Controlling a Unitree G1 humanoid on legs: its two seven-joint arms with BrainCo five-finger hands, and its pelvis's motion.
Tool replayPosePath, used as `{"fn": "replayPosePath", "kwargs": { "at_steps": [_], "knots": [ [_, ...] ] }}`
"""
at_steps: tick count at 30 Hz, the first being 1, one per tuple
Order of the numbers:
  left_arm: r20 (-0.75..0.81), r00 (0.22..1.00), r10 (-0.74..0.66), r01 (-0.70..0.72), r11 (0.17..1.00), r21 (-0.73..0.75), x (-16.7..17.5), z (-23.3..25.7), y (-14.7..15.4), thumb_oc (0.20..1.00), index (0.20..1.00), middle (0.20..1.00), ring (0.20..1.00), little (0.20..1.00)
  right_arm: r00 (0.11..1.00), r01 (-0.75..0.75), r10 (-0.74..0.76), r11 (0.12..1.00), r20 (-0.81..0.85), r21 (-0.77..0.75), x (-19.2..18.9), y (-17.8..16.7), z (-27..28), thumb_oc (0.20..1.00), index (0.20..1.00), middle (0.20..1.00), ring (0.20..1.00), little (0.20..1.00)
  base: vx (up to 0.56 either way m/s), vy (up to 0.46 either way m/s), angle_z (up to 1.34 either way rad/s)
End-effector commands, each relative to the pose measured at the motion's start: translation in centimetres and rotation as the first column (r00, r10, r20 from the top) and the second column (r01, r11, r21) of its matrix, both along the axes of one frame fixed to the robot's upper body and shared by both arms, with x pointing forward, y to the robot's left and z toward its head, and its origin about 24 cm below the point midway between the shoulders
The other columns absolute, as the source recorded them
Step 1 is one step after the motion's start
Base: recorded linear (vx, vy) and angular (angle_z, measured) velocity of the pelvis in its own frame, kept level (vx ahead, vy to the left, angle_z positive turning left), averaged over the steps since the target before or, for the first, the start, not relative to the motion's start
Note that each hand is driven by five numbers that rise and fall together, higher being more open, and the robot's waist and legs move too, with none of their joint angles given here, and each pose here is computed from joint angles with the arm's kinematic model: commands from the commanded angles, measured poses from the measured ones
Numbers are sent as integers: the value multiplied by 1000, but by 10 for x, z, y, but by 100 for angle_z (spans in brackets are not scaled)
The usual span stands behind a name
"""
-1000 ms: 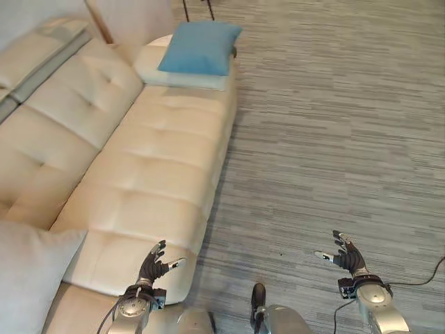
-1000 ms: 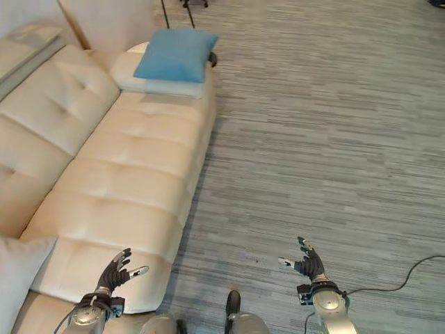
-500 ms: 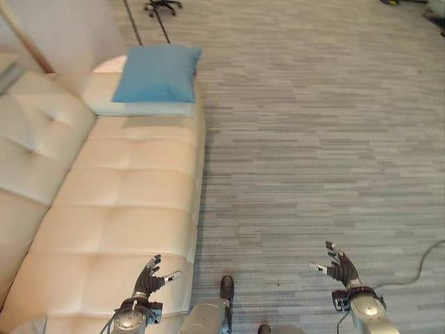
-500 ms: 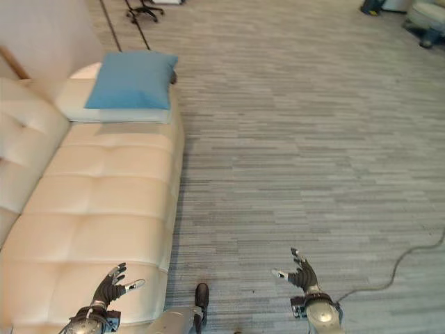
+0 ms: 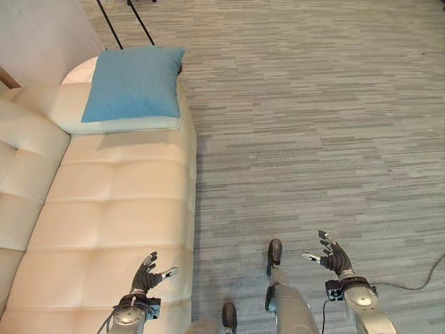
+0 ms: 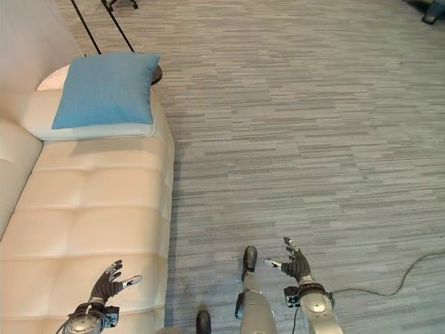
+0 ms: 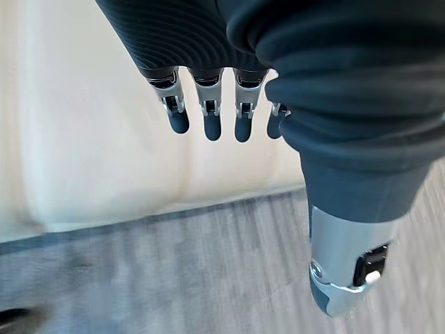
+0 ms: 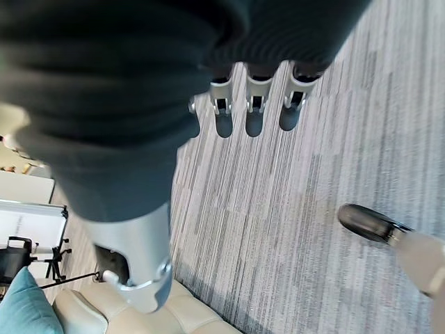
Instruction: Pick up all the scattered cushions and arrange them neatly on the sofa.
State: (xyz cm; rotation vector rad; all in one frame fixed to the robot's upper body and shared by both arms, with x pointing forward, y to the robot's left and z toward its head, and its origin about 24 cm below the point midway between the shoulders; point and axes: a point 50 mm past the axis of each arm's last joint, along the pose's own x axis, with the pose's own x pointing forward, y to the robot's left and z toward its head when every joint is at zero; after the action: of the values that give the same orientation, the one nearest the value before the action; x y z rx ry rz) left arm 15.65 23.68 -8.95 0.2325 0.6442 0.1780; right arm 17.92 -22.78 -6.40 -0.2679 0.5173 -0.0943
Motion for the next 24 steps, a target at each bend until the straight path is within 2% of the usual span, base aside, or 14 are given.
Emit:
{"fn": "replayPosePath", "kwargs": {
  "at_steps": [1,5,12,19,24],
  "knots": [
    [152,987,-59,54,998,39,23,28,4,1000,1000,1000,1000,1000,979,3,4,999,202,-35,34,-15,40,1000,1000,1000,1000,1000,348,-307,92],
    [145,986,-82,80,997,19,29,26,-2,1000,1000,1000,1000,1000,977,48,-38,998,211,-42,34,-27,44,1000,1000,1000,1000,1000,653,-330,18],
    [123,992,-36,34,999,20,20,22,4,1000,1000,1000,1000,1000,978,95,-85,995,189,-43,28,-30,37,1000,1000,1000,1000,1000,466,-47,-11],
    [75,996,43,-46,999,28,0,17,20,1000,1000,1000,1000,1000,983,84,-76,996,165,-38,25,-26,33,1000,1000,1000,1000,1000,581,135,-35],
    [79,995,64,-69,995,68,3,21,33,1000,1000,1000,1000,1000,986,44,-42,999,164,-7,24,-14,31,1000,1000,1000,1000,1000,457,249,26]
  ]
}}
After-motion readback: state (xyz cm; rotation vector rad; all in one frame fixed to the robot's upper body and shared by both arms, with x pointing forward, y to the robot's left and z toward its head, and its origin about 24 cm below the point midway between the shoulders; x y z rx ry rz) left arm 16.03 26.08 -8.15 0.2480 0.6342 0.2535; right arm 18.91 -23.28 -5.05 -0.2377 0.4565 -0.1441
